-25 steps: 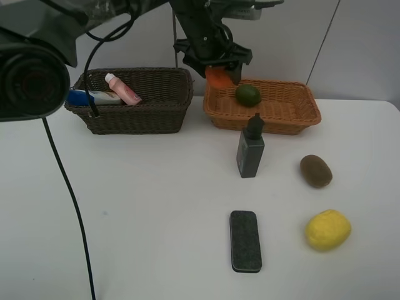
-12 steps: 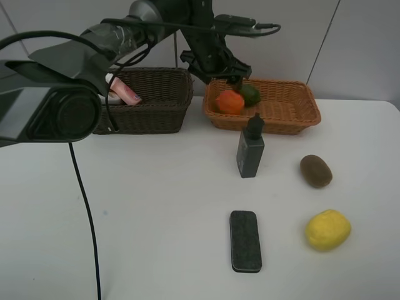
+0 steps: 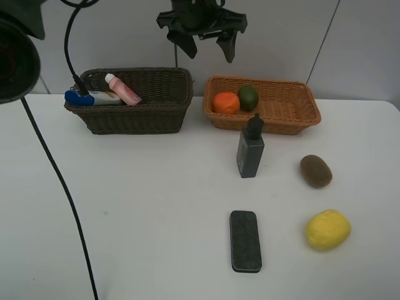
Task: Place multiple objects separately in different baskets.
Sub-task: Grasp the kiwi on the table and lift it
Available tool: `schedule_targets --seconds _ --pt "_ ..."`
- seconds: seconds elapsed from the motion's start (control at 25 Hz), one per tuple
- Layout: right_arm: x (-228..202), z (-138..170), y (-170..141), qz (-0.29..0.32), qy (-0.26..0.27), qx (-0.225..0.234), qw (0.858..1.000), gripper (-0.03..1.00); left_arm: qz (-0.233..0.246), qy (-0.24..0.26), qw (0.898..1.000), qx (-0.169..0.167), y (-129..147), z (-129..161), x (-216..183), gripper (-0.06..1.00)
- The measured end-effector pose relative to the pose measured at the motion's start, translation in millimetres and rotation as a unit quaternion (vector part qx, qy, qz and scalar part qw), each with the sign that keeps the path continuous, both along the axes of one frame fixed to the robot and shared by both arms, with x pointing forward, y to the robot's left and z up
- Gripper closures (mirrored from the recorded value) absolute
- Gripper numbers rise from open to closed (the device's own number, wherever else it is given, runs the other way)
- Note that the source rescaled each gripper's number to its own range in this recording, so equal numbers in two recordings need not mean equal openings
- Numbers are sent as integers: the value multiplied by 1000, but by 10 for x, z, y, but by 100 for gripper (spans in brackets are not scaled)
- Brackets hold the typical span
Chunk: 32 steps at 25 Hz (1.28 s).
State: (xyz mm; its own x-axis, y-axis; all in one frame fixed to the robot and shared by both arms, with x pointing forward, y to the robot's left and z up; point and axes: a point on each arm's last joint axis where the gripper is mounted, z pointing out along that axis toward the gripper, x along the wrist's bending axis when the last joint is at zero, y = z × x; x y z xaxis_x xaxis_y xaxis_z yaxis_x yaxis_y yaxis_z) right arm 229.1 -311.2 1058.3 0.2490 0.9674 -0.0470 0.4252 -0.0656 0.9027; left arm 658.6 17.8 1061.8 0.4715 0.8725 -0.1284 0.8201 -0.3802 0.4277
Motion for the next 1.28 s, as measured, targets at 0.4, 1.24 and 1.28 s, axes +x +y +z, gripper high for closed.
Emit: schedule_targets --seconds 0.4,1.24,1.28 --pt "0 0 0 0 0 0 1000 -3 154 78 982 82 1751 317 -659 -5" --pt "0 0 0 0 0 0 1000 -3 216 -74 973 20 2761 -73 -3884 -5" --pt "0 0 0 0 0 0 1000 -3 209 -85 974 17 2753 -96 -3935 -5"
